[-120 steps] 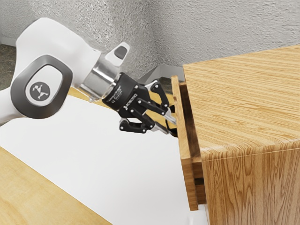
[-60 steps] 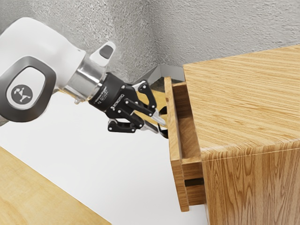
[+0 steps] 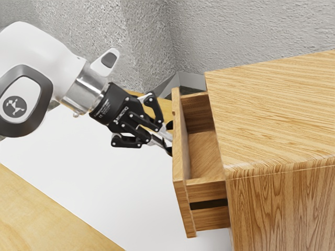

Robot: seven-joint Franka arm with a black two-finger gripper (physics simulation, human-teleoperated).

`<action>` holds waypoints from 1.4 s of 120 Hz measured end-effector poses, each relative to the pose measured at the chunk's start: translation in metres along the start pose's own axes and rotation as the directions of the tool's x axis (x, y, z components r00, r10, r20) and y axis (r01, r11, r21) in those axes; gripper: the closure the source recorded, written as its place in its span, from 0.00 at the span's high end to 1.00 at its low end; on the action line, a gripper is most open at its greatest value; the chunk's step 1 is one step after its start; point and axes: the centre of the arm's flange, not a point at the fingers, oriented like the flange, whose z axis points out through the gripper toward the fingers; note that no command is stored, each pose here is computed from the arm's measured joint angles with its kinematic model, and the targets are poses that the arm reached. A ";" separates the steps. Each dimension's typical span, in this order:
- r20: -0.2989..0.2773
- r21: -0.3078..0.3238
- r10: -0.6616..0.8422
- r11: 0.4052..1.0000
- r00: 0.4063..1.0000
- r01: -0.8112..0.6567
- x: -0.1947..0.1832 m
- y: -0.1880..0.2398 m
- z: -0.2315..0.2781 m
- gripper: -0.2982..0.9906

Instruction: Pull the drawer handle with one arm to open the drawer

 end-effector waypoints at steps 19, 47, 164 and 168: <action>0.006 0.003 0.007 1.000 1.000 -0.007 0.001 -0.006 -0.007 0.23; 0.011 0.018 0.007 1.000 1.000 -0.007 0.004 -0.019 -0.015 0.23; -0.010 0.048 -0.003 0.999 1.000 0.003 0.005 -0.057 -0.052 0.23; -0.010 0.048 -0.005 0.999 1.000 0.005 0.005 -0.059 -0.054 0.23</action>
